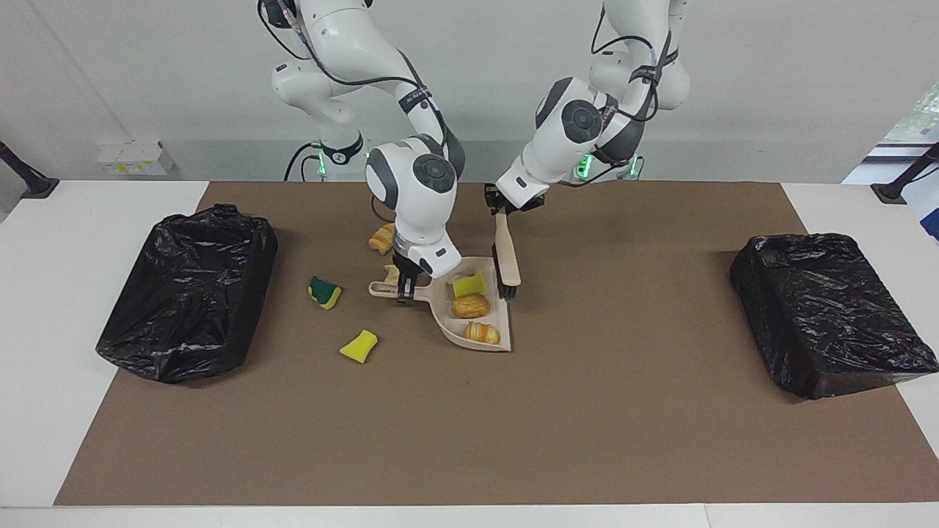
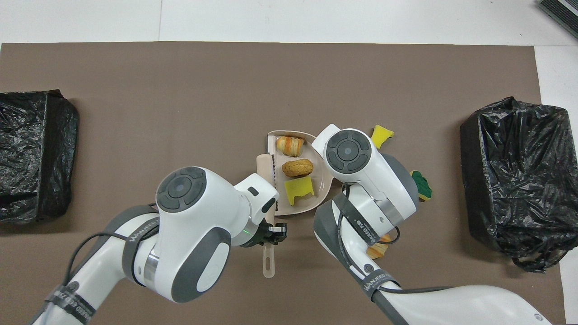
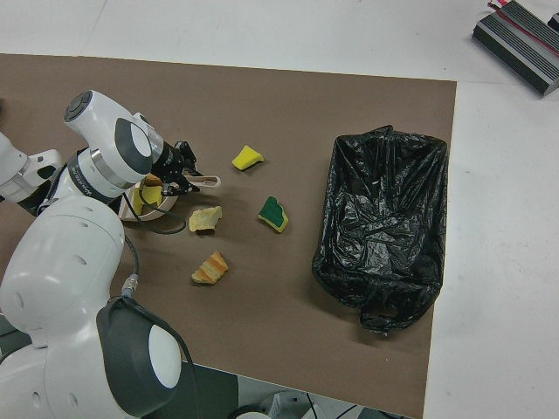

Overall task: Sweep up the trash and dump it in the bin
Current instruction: 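Sweep the pieces into the dustpan held by the right gripper, then carry the loaded dustpan with the right gripper to the nearby black bag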

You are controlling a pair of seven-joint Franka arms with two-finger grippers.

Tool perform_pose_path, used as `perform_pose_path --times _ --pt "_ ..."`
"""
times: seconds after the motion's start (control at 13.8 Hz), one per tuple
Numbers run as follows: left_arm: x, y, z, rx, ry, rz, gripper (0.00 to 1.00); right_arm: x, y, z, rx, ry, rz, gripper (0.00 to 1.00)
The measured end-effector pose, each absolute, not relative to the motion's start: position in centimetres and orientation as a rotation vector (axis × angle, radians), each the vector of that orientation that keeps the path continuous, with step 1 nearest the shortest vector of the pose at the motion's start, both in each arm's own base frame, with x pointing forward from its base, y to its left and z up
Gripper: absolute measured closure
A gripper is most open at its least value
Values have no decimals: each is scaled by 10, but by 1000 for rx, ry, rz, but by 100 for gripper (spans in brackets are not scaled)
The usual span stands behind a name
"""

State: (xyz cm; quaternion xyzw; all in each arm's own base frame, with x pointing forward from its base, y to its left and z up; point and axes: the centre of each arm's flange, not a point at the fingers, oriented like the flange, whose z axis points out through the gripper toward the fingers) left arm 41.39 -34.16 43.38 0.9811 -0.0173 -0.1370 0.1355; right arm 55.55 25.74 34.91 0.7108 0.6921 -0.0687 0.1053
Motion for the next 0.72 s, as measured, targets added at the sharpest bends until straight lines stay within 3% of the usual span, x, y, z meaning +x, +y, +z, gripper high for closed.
perform_pose_path --times 0.29,0.51,0.72 --pt "409 -330 476 2912 -76 -367 73 564 239 375 2109 2022 -149 68" --pt "394 -337 473 2939 -65 -402 73 579 207 404 2100 2044 -123 68" --pt "357 -354 456 2987 1 -475 73 593 167 428 2097 2050 -152 68"
